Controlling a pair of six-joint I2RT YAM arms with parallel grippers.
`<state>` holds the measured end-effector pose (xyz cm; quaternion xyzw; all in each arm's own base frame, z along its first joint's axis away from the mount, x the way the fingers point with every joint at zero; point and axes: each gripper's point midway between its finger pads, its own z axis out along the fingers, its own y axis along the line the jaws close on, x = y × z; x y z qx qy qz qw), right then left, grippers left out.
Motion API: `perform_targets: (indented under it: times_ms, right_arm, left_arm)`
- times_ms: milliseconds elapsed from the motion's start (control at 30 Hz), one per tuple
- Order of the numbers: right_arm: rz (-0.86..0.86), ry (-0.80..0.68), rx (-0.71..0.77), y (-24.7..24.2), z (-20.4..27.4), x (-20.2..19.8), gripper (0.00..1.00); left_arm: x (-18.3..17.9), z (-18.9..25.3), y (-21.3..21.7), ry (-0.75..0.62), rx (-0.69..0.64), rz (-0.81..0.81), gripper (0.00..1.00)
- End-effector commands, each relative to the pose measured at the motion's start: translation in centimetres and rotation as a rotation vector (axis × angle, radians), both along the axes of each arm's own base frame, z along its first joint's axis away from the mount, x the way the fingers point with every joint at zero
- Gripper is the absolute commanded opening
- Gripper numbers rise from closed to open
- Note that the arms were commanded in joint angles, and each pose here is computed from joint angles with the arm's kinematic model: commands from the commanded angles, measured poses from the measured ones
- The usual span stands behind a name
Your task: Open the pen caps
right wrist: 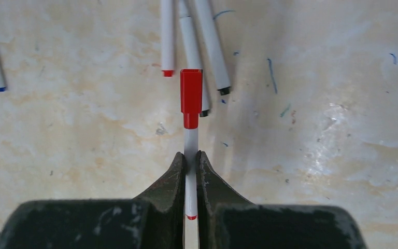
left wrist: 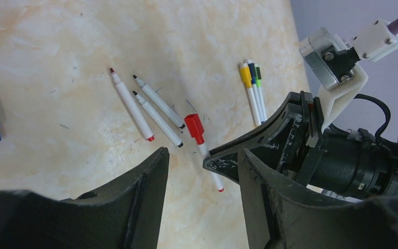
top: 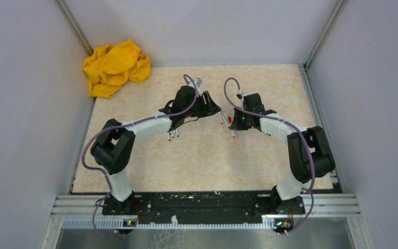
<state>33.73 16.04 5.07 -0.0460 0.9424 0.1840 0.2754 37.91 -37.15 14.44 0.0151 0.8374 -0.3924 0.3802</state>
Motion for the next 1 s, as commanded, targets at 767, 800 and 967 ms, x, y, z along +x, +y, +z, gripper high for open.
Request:
perform_targets:
  times_ms: [767, 800, 967]
  right_arm:
    - [0.225, -0.248, 0.297, 9.2, 11.3, 1.3, 0.0]
    - [0.227, -0.25, 0.298, 9.2, 11.3, 1.3, 0.0]
    - [0.24, -0.252, 0.3, 9.6, 11.6, 1.0, 0.0]
  left_arm:
    - [0.0, -0.9, -0.4, 0.099, -0.105, -0.038, 0.58]
    - [0.0, -1.0, -0.4, 0.101, -0.103, -0.038, 0.58]
    - [0.0, -1.2, -0.2, 0.11, -0.114, -0.028, 0.57]
